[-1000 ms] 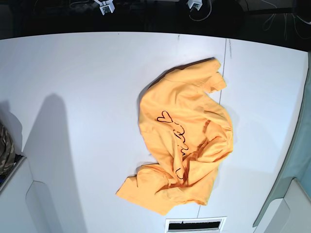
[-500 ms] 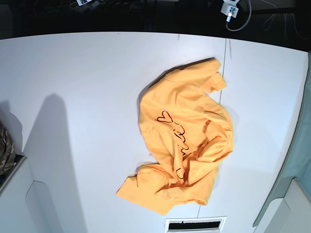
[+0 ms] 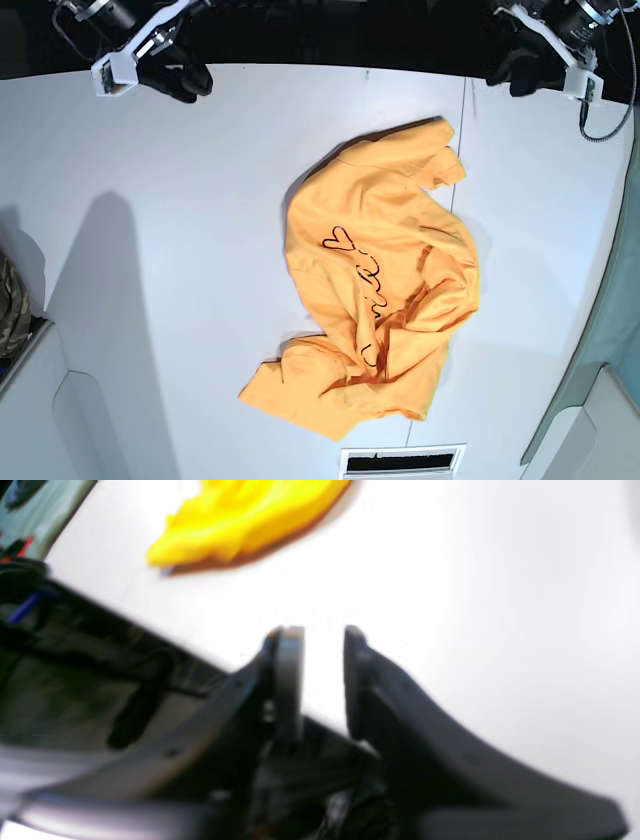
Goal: Layout the t-shirt on the table in an organized manner, then fold the t-shirt properly
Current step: 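Lower both grippers onto opposite edges of the orange t-shirt and grasp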
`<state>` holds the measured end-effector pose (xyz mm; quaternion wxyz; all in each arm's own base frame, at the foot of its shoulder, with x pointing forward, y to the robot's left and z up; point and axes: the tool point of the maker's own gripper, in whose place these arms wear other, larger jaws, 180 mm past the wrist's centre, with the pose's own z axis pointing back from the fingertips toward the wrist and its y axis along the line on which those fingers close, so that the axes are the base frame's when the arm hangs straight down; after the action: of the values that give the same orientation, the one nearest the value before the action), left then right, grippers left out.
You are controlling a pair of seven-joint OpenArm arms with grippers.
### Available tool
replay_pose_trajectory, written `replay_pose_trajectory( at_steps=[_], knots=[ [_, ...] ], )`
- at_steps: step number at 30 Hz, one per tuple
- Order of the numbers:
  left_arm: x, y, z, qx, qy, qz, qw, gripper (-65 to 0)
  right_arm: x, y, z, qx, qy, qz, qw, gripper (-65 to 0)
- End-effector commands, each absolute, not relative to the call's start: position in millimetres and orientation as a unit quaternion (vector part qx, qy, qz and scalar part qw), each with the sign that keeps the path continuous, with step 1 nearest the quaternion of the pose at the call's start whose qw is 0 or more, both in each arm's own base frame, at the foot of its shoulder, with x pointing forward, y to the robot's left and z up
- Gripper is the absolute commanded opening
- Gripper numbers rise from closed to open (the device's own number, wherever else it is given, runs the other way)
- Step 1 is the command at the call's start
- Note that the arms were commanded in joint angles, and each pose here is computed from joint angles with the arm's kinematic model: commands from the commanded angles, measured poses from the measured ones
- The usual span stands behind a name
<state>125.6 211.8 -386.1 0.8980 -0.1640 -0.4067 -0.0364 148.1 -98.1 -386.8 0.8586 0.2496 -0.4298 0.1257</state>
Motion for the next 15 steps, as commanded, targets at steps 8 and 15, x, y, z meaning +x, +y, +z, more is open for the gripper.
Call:
replay_pose_trajectory(
  at_steps=[8, 15],
  knots=[
    [213.9, 242.5, -359.8, -0.110, -0.460, -0.075, 0.878, -27.8, 262.2, -105.6, -386.4, 0.248, -0.468, 0.077, 0.844, -34.1],
    [308.1, 250.5, -379.9, -0.113, -0.471, -0.072, 0.872, -27.1, 316.0, -54.3, -418.2, 0.315, -0.444, 0.006, 0.838, -27.9]
  ],
)
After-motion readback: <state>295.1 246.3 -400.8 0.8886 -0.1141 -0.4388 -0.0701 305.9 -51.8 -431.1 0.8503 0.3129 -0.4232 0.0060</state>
